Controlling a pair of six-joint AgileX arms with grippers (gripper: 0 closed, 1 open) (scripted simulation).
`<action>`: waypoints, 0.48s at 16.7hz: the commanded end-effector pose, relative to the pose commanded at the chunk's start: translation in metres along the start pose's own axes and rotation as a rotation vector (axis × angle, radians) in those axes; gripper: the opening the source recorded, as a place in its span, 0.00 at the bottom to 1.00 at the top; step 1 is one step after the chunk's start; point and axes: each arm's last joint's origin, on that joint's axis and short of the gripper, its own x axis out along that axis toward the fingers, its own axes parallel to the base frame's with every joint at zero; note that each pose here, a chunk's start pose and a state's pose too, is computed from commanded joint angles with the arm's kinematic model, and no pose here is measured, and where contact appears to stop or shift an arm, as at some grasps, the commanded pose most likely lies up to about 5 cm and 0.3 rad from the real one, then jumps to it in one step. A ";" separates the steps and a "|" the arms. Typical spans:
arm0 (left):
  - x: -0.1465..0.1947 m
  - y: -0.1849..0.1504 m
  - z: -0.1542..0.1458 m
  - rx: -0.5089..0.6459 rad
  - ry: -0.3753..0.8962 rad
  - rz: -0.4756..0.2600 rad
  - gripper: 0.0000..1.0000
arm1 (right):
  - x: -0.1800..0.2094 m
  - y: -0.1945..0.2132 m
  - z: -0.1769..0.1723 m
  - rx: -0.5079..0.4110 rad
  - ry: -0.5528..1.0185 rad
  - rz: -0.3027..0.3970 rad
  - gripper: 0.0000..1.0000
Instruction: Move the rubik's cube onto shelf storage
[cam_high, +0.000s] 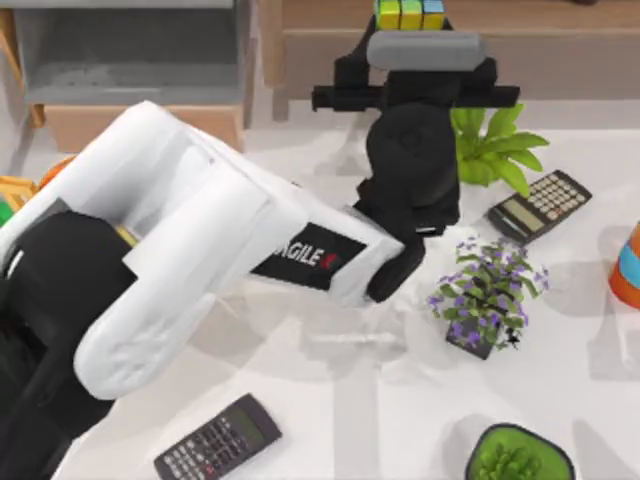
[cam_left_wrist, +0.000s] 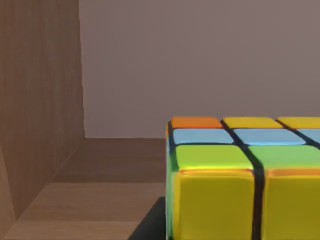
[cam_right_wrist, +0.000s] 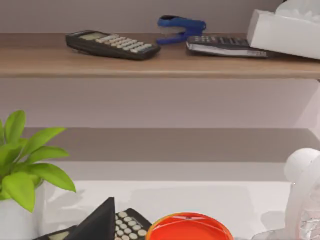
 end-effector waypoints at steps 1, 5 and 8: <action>0.005 -0.001 0.001 -0.004 -0.004 0.002 0.00 | 0.000 0.000 0.000 0.000 0.000 0.000 1.00; 0.037 -0.003 0.005 -0.021 -0.020 0.011 0.00 | 0.000 0.000 0.000 0.000 0.000 0.000 1.00; 0.065 -0.002 0.002 -0.019 -0.019 0.012 0.00 | 0.000 0.000 0.000 0.000 0.000 0.000 1.00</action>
